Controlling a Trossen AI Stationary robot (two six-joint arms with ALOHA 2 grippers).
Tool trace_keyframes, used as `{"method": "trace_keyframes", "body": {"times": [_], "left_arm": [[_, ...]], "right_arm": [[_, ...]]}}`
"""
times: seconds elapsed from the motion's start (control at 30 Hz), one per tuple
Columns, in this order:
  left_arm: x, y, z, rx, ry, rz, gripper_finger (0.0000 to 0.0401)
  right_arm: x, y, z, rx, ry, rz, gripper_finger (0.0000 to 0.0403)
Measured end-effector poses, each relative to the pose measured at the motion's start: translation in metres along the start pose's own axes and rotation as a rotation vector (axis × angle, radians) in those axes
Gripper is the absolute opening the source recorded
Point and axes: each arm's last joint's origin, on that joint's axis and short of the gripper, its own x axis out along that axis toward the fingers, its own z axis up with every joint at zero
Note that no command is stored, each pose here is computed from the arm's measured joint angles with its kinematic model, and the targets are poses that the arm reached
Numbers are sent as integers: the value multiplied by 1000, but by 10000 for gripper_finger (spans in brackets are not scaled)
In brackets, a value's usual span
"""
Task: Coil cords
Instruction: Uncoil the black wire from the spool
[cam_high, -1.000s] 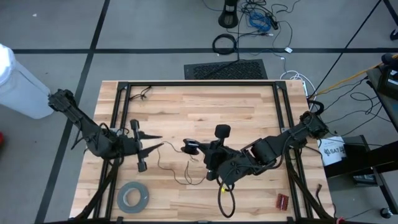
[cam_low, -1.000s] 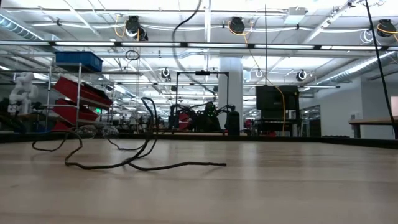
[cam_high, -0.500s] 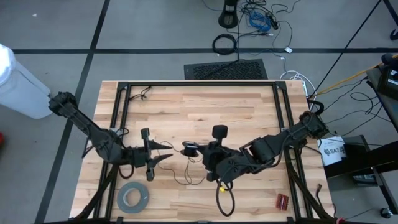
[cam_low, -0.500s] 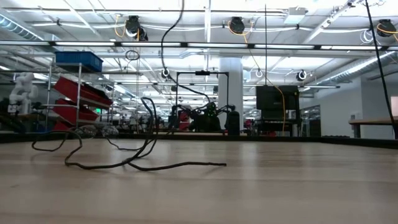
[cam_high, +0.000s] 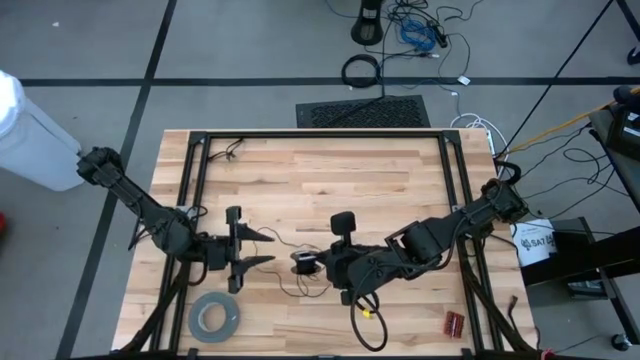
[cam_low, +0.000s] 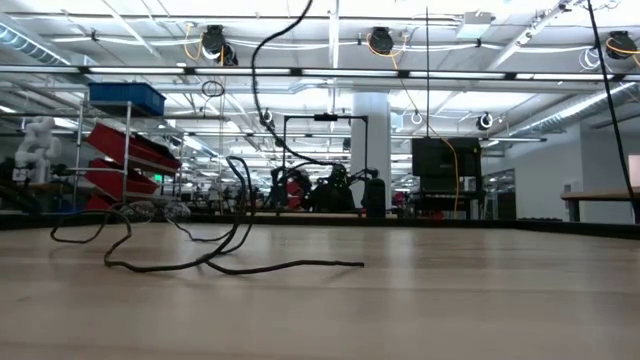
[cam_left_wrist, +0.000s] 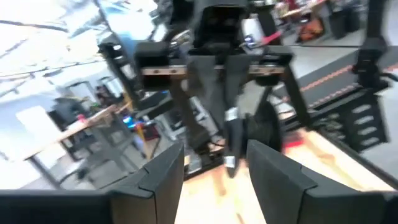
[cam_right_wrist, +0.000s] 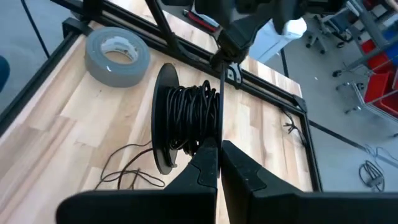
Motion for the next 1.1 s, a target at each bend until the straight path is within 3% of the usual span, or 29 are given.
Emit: {"method": "trace_keyframes", "body": {"times": [0.17,0.6,1.1], "left_arm": [[0,-1,1,-85,-22,-41,183],[14,-8,-11,-24,22,-43,183],[30,-8,-19,-31,17,0,183]], "right_arm": [[0,0,0,0,0,-1,0],[2,-3,3,16,-24,-11,0],[3,-2,2,14,-21,-9,0]]}}
